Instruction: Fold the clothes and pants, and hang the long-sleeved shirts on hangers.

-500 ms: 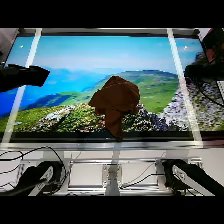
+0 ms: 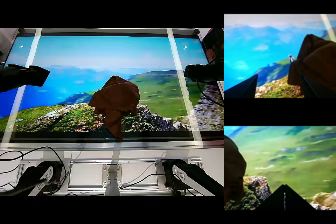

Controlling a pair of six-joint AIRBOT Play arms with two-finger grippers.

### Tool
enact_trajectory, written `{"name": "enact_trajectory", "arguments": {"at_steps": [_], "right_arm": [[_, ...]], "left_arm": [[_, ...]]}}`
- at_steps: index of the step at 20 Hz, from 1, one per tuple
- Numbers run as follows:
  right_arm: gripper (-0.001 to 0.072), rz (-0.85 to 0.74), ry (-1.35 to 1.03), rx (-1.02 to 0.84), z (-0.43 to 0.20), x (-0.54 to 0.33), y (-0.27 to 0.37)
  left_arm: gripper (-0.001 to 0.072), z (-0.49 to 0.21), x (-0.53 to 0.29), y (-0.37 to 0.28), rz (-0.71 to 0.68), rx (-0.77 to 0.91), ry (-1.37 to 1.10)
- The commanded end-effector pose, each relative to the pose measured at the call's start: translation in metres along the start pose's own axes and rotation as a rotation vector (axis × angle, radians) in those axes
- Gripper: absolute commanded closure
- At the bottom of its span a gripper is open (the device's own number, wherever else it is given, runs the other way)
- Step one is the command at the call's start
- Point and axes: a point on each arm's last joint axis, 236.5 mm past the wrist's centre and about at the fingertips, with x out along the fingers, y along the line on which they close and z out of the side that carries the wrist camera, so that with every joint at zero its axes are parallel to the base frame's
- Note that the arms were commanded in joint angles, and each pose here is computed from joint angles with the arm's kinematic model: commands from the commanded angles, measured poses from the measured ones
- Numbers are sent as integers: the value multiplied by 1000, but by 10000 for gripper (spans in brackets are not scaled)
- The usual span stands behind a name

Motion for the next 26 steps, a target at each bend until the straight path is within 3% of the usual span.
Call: {"name": "enact_trajectory", "arguments": {"at_steps": [1, 7, 12, 13, 15, 16, 22, 26], "right_arm": [[695, 10, -38, 1, 9, 0, 3], [695, 154, -67, 16, 16, 0, 38], [692, 368, 215, -282, -86, 35, 114], [648, 389, 233, -347, -102, 44, 126], [299, 421, 235, -470, -127, 61, 148], [243, 429, 216, -517, -135, 70, 156], [244, 433, 93, -806, -170, 119, 181], [243, 474, 67, -1094, -187, 136, 200]], "left_arm": [[125, 0, 0, 0, 0, 0, -1], [117, 21, -1, 5, 19, -2, -87], [117, 20, -1, 0, 2, -15, -85], [118, 20, -1, 1, 2, -15, -85], [118, 19, -1, 4, 18, -5, -81], [118, 19, -1, 4, 18, -6, -81], [118, 19, 0, 4, 17, -6, -80], [118, 18, 0, 4, 17, -7, -77]]}}
